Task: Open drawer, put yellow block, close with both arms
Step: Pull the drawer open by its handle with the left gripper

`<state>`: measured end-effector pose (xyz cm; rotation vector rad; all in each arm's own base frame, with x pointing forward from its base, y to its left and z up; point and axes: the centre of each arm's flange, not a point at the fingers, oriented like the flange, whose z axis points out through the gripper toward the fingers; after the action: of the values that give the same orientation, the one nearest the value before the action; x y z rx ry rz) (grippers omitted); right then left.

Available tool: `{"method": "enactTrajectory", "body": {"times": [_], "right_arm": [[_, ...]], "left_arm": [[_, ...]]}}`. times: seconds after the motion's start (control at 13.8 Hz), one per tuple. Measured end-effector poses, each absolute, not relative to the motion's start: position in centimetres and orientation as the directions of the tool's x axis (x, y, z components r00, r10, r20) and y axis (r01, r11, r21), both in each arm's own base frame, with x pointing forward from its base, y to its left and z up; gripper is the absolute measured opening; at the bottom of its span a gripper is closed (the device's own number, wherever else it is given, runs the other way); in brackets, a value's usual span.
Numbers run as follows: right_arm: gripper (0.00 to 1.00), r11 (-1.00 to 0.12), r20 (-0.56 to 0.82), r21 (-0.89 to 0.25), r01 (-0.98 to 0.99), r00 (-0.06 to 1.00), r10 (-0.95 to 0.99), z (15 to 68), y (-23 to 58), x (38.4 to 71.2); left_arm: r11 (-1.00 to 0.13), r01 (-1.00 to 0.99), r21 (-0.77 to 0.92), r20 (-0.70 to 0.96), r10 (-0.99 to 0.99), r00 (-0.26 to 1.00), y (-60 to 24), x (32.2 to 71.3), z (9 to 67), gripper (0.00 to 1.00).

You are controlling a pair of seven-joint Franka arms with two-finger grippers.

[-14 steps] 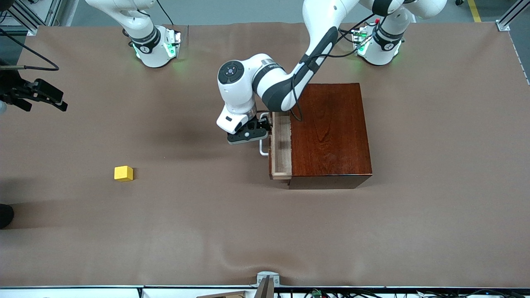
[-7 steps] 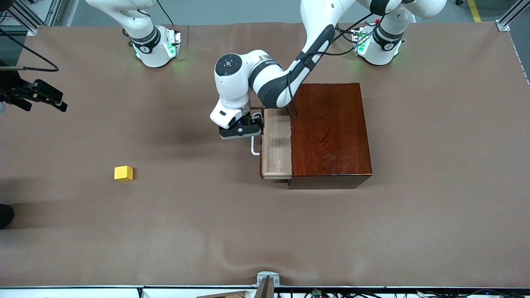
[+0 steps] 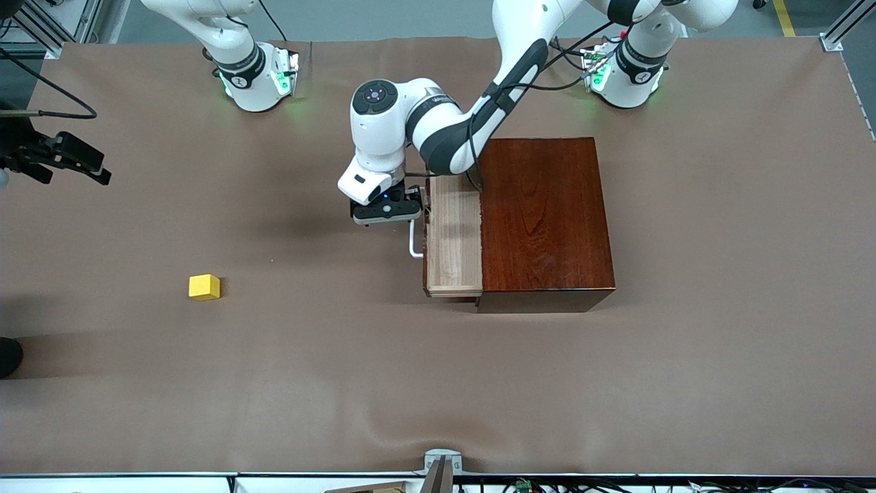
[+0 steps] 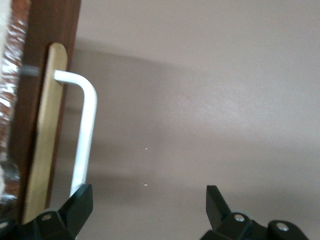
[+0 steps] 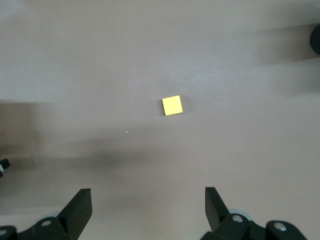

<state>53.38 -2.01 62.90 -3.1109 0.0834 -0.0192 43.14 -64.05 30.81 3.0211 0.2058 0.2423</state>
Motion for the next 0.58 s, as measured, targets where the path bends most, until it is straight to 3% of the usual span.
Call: {"method": "enactTrajectory", "body": {"times": [0.36,0.58], "right_arm": [[1.0,-0.998,0.014,-0.03,-0.055,0.998,-0.055,62.9,-2.1,53.4],[1.0,-0.998,0.026,-0.029,-0.056,0.998,-0.057,62.9,-2.2,53.6]], "left_arm": [[-0.983,0.128,0.131,0.158,0.148,0.976,-64.3,43.3,31.0,1.0],[-0.973,0.158,0.171,0.169,0.187,0.968,-63.7,44.9,34.2,1.0]]}}
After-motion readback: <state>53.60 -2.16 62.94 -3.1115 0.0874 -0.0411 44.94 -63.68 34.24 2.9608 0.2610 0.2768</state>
